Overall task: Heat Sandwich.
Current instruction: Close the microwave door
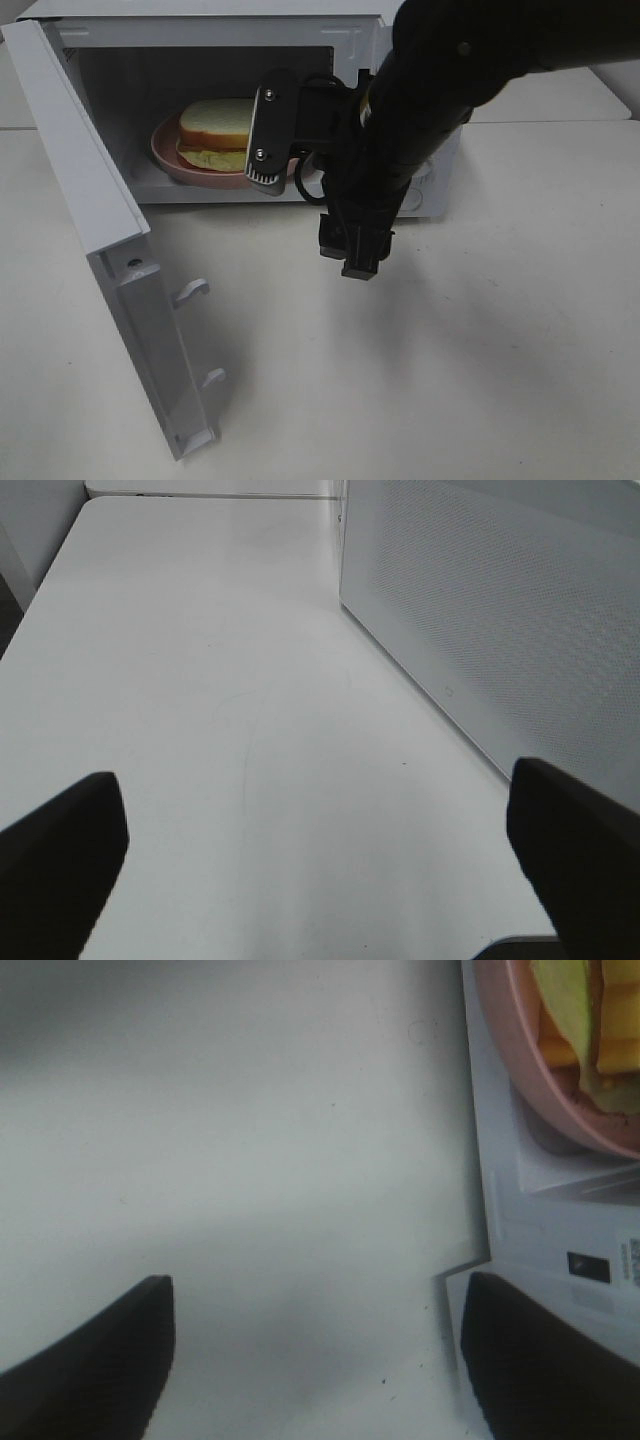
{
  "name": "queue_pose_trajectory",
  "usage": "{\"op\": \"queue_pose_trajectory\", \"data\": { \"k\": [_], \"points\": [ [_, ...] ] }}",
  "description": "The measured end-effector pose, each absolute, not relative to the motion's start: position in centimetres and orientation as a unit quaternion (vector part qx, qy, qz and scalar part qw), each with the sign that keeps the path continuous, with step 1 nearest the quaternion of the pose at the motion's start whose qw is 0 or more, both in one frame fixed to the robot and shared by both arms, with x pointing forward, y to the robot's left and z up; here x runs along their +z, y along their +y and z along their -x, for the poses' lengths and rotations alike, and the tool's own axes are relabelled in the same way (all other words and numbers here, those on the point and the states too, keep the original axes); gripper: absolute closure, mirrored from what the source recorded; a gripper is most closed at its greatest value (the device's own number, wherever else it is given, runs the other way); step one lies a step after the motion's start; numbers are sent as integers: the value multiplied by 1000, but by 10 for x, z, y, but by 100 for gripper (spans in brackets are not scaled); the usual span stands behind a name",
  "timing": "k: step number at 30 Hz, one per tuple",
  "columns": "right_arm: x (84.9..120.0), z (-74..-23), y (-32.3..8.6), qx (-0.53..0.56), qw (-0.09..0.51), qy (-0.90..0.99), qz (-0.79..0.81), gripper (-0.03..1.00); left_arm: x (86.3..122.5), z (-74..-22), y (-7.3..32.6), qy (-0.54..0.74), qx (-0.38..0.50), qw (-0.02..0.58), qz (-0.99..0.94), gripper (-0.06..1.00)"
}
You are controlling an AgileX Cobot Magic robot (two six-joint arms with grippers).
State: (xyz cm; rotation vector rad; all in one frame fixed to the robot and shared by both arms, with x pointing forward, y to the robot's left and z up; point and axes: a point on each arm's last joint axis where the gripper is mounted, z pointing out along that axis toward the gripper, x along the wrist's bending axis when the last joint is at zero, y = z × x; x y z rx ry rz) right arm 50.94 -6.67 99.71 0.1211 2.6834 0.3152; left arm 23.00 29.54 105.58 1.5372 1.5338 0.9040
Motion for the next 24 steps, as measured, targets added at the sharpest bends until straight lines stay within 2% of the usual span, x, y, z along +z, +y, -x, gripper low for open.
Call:
{"op": "queue_pose_trajectory", "data": {
  "k": [24],
  "points": [
    [1017, -423, -146, 163, 198, 938, -233, 21, 1056, -230, 295, 602, 355, 385, -603, -3]
  ]
}}
